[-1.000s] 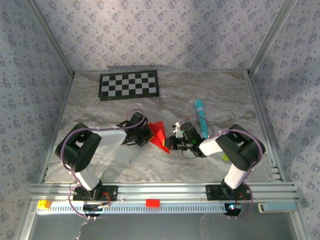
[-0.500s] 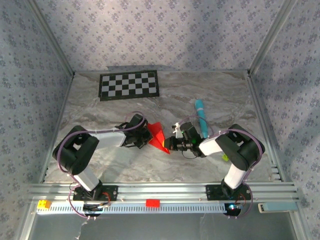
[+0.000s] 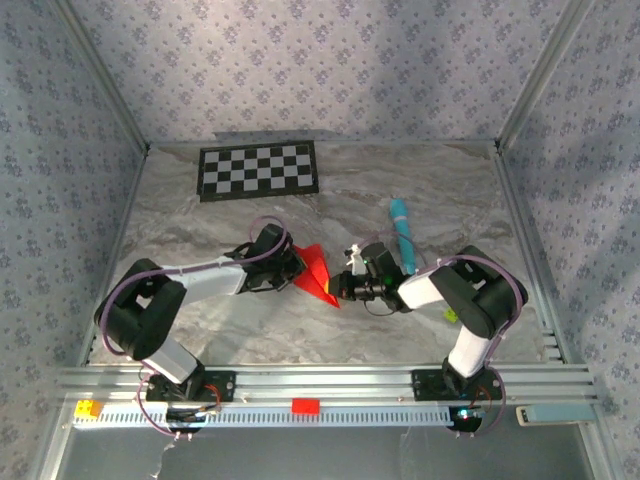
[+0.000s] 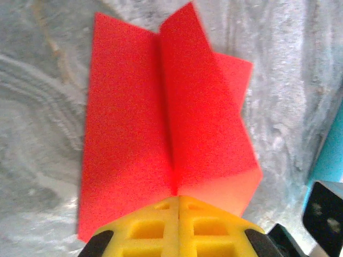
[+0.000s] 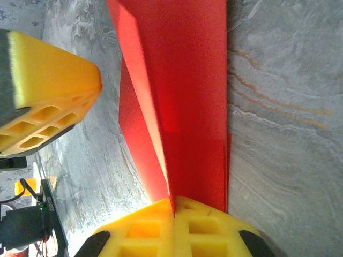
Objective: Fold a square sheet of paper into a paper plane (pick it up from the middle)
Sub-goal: Fourth fold the wing at the center of the table.
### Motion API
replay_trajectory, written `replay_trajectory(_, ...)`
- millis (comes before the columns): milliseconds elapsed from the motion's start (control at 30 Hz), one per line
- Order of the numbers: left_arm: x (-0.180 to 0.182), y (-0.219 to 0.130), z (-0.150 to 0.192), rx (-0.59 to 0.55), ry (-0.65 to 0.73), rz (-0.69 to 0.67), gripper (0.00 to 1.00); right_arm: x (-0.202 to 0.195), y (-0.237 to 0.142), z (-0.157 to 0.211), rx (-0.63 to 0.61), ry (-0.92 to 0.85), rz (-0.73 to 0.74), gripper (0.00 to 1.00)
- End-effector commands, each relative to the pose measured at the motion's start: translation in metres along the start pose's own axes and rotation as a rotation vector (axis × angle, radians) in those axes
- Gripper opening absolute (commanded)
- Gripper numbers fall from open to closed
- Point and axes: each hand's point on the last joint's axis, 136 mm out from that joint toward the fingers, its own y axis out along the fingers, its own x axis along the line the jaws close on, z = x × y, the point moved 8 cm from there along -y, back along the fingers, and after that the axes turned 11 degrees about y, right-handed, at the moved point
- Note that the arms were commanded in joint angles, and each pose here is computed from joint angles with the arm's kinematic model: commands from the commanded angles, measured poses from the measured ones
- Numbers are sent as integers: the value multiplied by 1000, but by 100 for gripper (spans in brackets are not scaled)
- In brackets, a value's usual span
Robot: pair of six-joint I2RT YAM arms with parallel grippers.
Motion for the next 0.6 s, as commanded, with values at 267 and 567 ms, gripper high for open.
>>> replay_trajectory(267,-32,19,-5,31,86,205,0,-29,4,6,34,137,79,0)
replay_trajectory(567,-26,29,-4,37,74,171,0,-33,5,6,45,165,83,0)
